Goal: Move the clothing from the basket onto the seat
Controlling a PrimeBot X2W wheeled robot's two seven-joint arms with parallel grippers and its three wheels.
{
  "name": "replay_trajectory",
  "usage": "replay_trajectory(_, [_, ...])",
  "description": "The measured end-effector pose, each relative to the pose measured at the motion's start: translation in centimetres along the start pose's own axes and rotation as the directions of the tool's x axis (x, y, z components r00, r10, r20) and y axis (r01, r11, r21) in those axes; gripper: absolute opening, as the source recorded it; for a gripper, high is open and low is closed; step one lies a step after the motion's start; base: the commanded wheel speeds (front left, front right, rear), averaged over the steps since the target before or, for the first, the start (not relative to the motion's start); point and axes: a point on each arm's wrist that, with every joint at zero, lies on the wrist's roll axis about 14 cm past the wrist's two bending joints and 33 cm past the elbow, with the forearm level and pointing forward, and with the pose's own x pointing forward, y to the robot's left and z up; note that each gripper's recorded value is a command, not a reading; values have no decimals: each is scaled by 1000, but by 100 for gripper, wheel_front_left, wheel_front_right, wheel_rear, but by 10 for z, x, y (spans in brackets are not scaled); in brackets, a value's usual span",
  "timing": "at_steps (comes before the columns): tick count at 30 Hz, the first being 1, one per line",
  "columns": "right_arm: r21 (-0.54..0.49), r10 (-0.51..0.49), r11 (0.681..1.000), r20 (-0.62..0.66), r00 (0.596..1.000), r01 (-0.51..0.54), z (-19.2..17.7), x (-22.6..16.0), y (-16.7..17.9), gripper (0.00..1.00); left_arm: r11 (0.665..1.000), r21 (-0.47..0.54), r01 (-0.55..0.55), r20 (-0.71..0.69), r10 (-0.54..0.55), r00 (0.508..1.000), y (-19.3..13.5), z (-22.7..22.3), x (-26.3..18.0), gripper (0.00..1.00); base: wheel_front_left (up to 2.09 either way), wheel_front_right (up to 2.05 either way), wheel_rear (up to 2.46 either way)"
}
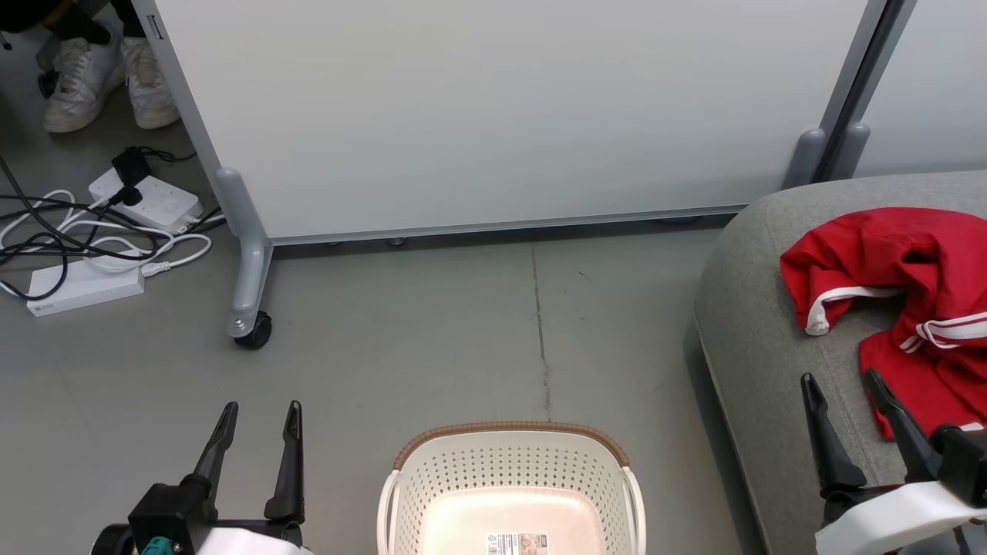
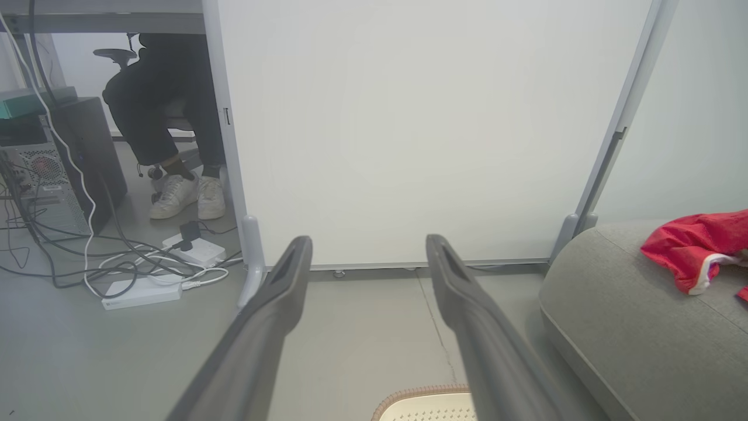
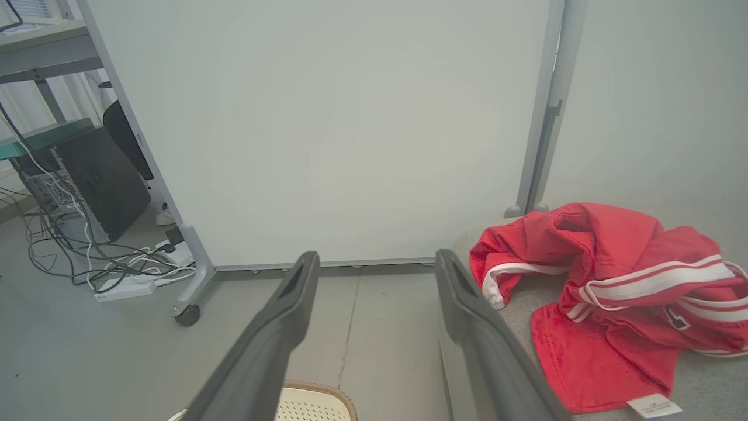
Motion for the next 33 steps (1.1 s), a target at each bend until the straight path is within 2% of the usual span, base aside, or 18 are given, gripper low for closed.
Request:
replay_trajectory(16, [3, 11, 1000, 11, 1000, -11, 1, 6, 3, 100, 1000, -2, -15, -4, 15, 1000, 4, -2, -3, 100, 0, 0, 0])
replay_trajectory(17, [4, 12, 1000, 9, 1000, -12, 0, 6, 3, 0, 1000, -2, -17, -8, 17, 1000, 5, -4, -4, 0, 0, 0, 0])
replay_trajectory(22, [55, -1, 998, -70, 998, 5, -25, 2, 2, 0, 998, -44, -33, -83, 30, 996, 3, -26, -13, 0, 0, 0, 0])
replay_trajectory(33, [246, -29, 968, -96, 995, 52, -31, 11, -11, 0, 970, -231, -80, -118, 54, 992, 7, -30, -3, 0, 0, 0, 0])
